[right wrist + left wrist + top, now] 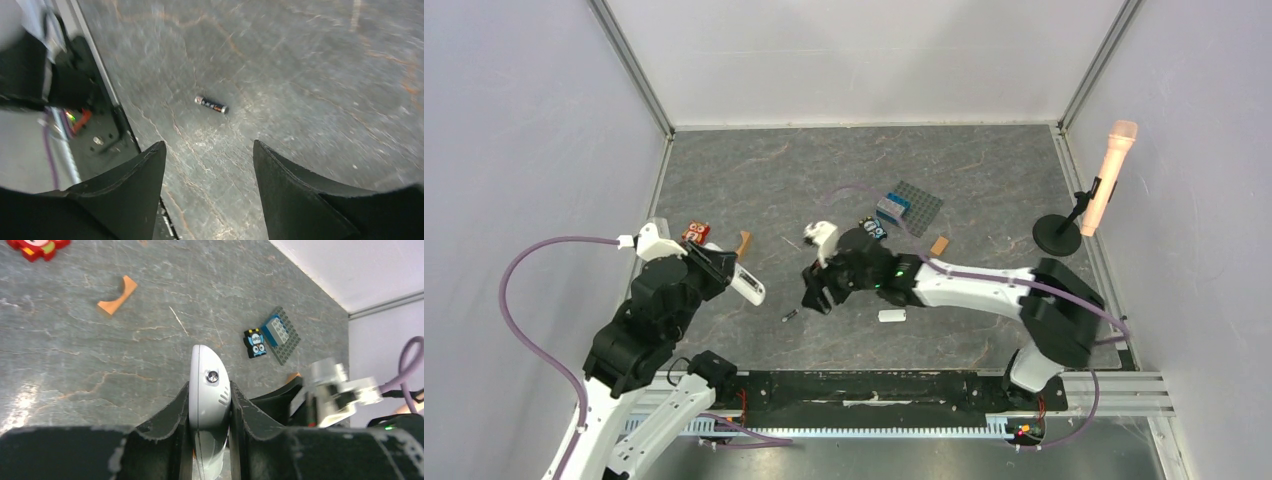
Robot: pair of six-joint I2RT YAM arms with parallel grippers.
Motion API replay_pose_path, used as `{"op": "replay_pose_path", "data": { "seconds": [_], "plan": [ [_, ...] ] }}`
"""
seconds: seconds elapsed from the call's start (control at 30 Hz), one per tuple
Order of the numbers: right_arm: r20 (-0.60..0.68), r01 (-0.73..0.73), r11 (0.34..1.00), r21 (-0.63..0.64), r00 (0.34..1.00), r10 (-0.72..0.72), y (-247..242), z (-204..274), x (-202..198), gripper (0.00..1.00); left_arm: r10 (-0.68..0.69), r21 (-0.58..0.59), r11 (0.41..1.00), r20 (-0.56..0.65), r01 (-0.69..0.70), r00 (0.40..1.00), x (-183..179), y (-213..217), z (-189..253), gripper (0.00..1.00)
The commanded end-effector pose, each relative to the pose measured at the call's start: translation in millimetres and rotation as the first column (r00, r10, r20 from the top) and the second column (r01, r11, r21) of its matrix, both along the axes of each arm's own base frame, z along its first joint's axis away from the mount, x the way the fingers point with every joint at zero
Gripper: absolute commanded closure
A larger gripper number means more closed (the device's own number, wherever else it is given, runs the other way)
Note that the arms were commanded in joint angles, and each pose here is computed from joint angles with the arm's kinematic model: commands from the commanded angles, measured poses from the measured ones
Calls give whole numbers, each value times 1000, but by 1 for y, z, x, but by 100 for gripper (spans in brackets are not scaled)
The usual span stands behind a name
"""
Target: Load the batteries into the remote control
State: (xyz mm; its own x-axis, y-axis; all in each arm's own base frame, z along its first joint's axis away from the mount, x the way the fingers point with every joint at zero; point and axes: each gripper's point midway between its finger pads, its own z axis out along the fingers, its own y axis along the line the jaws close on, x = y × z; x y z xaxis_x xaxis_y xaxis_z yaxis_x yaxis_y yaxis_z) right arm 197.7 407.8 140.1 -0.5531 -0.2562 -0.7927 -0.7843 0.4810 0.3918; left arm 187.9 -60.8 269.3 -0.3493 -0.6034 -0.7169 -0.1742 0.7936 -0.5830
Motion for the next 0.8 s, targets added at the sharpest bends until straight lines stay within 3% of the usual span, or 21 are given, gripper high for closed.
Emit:
{"op": "replay_pose_path", "data": {
  "seconds": [0.0,0.17,0.53,0.77],
  "plan": [
    [148,-189,939,-288,960,238,15,-42,-13,33,72,108,991,28,-75,997,-6,27,13,98],
    [139,-58,962,-265,985,98,41,-45,-9,34,128,119,984,54,-134,990,-13,42,21,98],
    [233,-152,923,-355,941,244,67,-78,-12,31,99,98,990,64,-105,993,-16,38,25,98],
    [294,-244,906,-345,889,352,80,-87,-13,34,81,80,993,60,-86,995,-18,35,21,98]
  ]
}}
